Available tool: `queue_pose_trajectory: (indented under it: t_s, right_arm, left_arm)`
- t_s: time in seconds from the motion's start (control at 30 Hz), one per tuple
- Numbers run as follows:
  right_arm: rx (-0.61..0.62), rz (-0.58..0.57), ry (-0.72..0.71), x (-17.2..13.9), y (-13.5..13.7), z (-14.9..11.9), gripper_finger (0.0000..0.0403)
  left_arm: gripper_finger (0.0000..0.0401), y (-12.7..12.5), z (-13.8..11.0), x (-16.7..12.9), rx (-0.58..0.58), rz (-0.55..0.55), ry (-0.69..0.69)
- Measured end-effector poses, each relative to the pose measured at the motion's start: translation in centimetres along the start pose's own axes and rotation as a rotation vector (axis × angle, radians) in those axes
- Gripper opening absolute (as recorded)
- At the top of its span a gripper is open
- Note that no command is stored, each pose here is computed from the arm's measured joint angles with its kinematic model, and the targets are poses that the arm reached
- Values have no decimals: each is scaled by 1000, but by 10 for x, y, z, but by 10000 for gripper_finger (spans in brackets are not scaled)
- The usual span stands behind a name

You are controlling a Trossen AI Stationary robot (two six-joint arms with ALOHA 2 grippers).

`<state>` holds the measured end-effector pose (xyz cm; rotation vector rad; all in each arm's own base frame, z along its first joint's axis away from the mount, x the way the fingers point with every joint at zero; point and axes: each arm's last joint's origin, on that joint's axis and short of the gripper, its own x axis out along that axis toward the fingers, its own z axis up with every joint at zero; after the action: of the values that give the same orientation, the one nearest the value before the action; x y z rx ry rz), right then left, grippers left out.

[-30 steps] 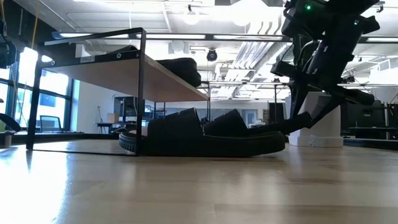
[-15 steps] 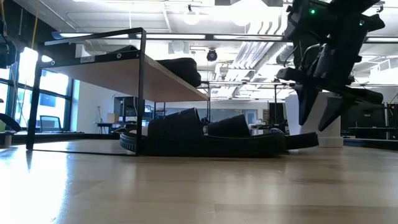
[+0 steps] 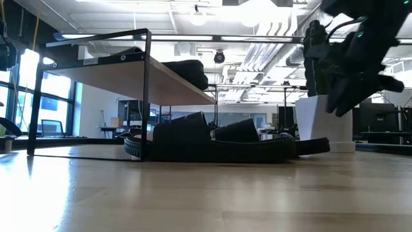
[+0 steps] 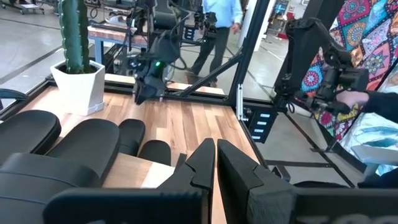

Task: Pick and place slides into the shelf
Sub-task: Put the black slides under the shelf

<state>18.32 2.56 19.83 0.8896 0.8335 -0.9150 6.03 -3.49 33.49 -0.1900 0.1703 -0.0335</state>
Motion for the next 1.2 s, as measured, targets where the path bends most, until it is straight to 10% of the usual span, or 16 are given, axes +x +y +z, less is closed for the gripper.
queue_pose_trajectory:
  t_s: [0.17,1.2]
  right_arm:
    - [-51,-10,23,-11,-6,-16,9]
    - [-104,-146,34,43,13,-16,0]
  left_arm:
    - [8,1,-2,0,-10,8,19]
    - [7,-2,-5,4,-24,17,45]
